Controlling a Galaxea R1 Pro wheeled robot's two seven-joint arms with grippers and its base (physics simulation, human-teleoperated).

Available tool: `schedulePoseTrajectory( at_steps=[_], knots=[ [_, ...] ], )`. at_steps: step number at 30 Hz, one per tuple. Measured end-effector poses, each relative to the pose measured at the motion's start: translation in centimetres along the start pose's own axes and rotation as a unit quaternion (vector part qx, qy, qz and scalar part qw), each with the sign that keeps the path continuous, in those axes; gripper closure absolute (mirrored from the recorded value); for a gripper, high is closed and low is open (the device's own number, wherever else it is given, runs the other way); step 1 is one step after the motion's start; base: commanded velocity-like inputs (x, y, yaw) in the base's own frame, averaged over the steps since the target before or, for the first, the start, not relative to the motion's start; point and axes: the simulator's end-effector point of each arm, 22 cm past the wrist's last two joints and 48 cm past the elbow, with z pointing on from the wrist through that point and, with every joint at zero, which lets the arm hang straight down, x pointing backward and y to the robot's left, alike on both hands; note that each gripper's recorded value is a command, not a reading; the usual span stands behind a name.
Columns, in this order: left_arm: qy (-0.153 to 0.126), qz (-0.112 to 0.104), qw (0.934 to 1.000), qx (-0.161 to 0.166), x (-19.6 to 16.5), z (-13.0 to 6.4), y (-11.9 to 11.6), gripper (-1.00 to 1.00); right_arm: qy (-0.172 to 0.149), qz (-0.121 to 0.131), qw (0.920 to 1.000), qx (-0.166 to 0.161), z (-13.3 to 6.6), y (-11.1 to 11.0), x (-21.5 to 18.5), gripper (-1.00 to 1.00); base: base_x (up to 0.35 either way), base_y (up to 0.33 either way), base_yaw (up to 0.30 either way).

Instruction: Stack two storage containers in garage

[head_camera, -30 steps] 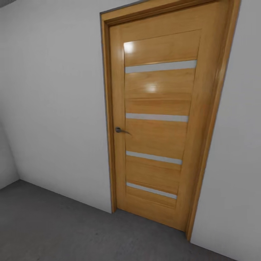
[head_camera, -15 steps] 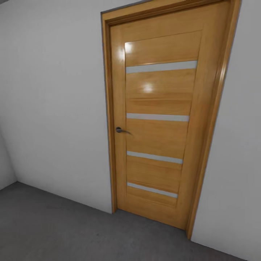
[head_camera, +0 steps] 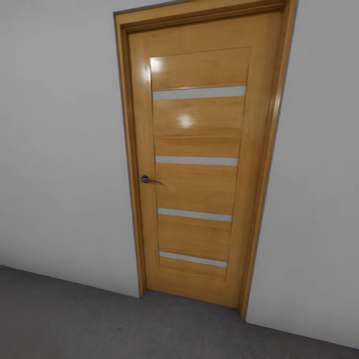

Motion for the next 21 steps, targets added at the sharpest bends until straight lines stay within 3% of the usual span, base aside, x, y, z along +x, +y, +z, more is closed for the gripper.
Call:
schedulePoseTrajectory(
  at_steps=[6, 21],
  knots=[
    [0.0, 0.0, 1.0, 0.0, 0.0, -0.01, 0.01, -1.0, 0.0, 0.0, 1.0, 0.0, -0.01, 0.0, 0.01, -1.0, 0.054, 0.045, -0.181],
    [0.0, 0.0, 1.0, -0.001, -0.01, -0.01, 0.12, -1.0, 0.0, 0.0, 1.0, 0.0, -0.01, 0.01, 0.02, -1.0, 0.234, 0.205, -0.01]
  ],
)
